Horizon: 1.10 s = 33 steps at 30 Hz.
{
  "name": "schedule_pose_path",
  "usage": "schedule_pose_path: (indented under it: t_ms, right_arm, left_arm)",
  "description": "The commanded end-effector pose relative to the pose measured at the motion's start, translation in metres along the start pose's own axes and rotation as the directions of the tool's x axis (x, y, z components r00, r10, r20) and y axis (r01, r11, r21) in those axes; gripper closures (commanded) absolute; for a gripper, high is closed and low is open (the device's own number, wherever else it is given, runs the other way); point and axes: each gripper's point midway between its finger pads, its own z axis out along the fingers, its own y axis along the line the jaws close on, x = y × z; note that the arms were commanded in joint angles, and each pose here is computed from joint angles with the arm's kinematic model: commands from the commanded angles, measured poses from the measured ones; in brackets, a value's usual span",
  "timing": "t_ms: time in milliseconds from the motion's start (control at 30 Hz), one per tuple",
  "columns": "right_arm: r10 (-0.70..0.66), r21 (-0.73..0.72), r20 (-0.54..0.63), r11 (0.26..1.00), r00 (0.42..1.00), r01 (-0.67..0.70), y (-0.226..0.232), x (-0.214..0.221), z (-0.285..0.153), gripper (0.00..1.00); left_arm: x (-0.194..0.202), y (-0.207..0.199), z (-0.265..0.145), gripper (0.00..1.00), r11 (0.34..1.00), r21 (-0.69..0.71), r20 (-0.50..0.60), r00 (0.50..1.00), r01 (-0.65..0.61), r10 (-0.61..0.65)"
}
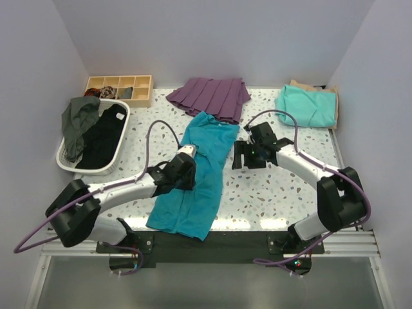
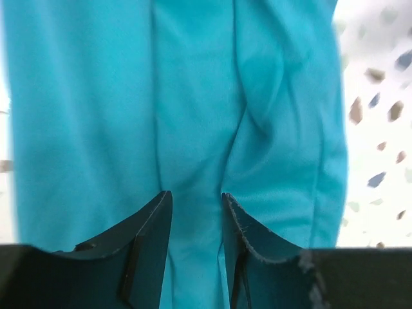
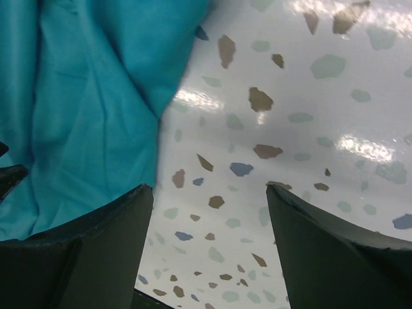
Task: Fold and stack the t-shirts
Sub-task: Rotate the tshirt 90 degrees
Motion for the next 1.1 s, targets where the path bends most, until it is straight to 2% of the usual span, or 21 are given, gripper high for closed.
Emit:
schedule_pose_path:
  t_ms: [0, 167, 233, 400, 533, 700, 933, 1067]
  right_arm:
    - [-0.021, -0.228, 0.097, 0.973, 0.995, 0.043, 0.058, -0.041, -0.017, 0.25]
    - [-0.119, -0.359, 0.045, 0.925, 0.992, 0.127, 0.105, -0.029, -0.011, 0.25]
    - [-0.174, -0.395, 0.026, 0.903, 0.984, 0.17, 0.128, -0.017, -0.008, 0.26]
    - [-0.256, -0.438, -0.024, 0.871, 0.966, 0.22, 0.166, 0.016, 0.004, 0.26]
    - [-0.285, -0.455, -0.078, 0.863, 0.955, 0.22, 0.182, 0.048, 0.011, 0.27]
    - [-0.281, -0.408, -0.183, 0.894, 0.942, 0.188, 0.17, 0.092, 0.021, 0.27]
    - [-0.227, -0.268, -0.298, 0.952, 0.927, 0.146, 0.124, 0.145, 0.034, 0.27]
    - [-0.174, -0.077, -0.321, 0.985, 0.931, 0.157, 0.08, 0.156, 0.041, 0.24]
  left_arm:
    - [-0.069, 0.01, -0.052, 0.56, 0.994, -0.096, 0.226, 0.974, 0.044, -0.022]
    - [-0.105, 0.033, -0.088, 0.48, 0.97, -0.209, 0.366, 0.93, 0.123, -0.039]
    - [-0.103, 0.045, -0.089, 0.42, 0.953, -0.259, 0.369, 0.928, 0.159, -0.055]
    - [-0.085, 0.074, -0.071, 0.42, 0.919, -0.322, 0.309, 0.943, 0.228, -0.125]
    - [-0.07, 0.084, -0.061, 0.42, 0.916, -0.303, 0.277, 0.944, 0.262, -0.178]
    - [-0.062, 0.082, -0.057, 0.42, 0.925, -0.284, 0.253, 0.95, 0.252, -0.182]
    - [-0.053, 0.076, -0.055, 0.42, 0.94, -0.246, 0.218, 0.958, 0.236, -0.184]
    - [-0.046, 0.072, -0.054, 0.42, 0.947, -0.22, 0.198, 0.961, 0.234, -0.192]
